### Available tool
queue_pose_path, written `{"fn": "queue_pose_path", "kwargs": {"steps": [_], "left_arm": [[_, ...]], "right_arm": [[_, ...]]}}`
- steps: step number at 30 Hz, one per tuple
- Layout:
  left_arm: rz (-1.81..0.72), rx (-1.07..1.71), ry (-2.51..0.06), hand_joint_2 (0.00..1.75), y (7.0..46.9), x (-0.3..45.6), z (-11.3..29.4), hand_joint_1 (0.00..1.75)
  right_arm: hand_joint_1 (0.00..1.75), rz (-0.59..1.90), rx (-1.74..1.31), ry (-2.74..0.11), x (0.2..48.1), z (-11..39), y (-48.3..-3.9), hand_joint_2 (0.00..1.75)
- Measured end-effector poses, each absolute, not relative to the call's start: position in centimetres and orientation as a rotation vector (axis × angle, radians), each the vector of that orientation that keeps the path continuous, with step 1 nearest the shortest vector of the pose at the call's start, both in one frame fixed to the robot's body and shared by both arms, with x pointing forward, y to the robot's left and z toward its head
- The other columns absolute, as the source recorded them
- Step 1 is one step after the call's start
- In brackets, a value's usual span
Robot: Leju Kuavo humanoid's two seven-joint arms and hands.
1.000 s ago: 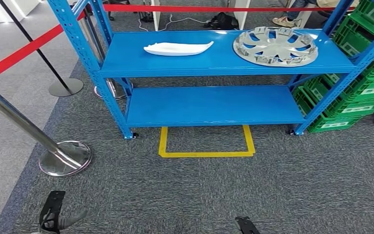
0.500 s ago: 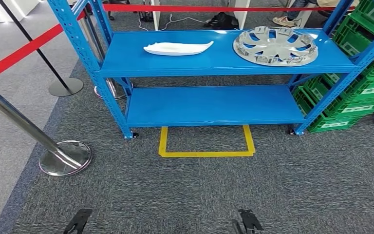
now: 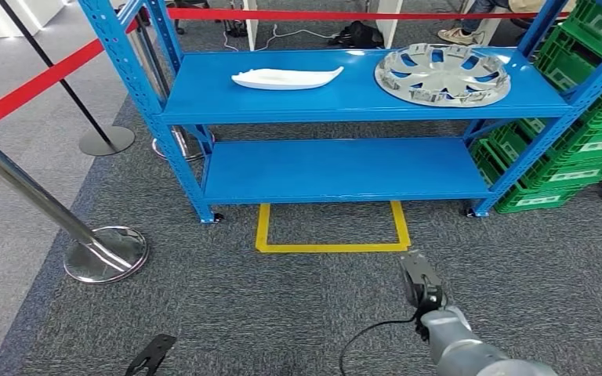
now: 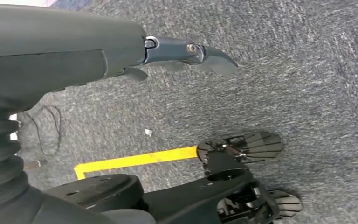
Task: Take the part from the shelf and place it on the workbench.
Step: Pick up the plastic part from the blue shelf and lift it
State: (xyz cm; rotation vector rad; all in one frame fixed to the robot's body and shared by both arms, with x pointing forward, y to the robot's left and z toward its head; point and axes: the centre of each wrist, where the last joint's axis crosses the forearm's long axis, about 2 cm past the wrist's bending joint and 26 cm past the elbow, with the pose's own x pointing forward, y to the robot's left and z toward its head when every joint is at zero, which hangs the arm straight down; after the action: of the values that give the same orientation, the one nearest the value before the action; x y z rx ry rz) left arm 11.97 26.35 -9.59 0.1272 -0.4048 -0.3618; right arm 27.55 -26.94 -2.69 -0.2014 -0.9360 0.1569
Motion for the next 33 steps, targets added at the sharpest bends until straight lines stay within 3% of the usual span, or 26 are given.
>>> {"fn": "queue_pose_path", "kwargs": {"steps": [1,5,13,19,24,25,28,29,33], "left_arm": [[-0.367,0.126,-0.406,1.75,26.3,12.1,-9.6,0.0],[-0.379,0.123,-0.407,1.75,26.0,12.3,-9.5,0.0],[-0.425,0.115,-0.397,1.75,25.4,12.9,-9.3,0.0],[-0.46,0.093,-0.396,1.75,24.4,13.3,-9.1,0.0],[-0.47,0.082,-0.399,1.75,24.1,13.5,-9.0,0.0],[-0.471,0.08,-0.399,1.75,24.0,13.5,-9.0,0.0],[-0.476,0.079,-0.399,1.75,24.0,13.6,-9.0,0.0],[-0.478,0.078,-0.399,1.75,23.9,13.6,-9.0,0.0],[-0.482,0.074,-0.4,1.75,23.8,13.7,-8.9,0.0]], "right_arm": [[0.0,0.172,-0.21,-0.956,28.5,-2.0,-27.0,0.0],[0.0,0.221,-0.236,-1.019,30.7,-0.5,-27.2,1.75],[0.0,0.536,-0.324,-1.213,36.9,5.2,-25.9,1.75],[0.0,0.841,-0.337,-1.514,42.8,13.5,-20.8,1.75],[0.0,1.035,-0.298,-1.662,43.9,17.1,-16.9,1.75],[0.0,1.076,-0.296,-1.677,44.0,17.4,-16.3,1.31],[0.0,1.176,-0.304,-1.703,44.0,18.1,-15.1,1.31],[0.0,1.204,-0.315,-1.706,44.0,18.3,-14.9,1.75],[0.0,1.393,-0.465,-1.666,44.0,18.9,-14.0,1.75]]}}
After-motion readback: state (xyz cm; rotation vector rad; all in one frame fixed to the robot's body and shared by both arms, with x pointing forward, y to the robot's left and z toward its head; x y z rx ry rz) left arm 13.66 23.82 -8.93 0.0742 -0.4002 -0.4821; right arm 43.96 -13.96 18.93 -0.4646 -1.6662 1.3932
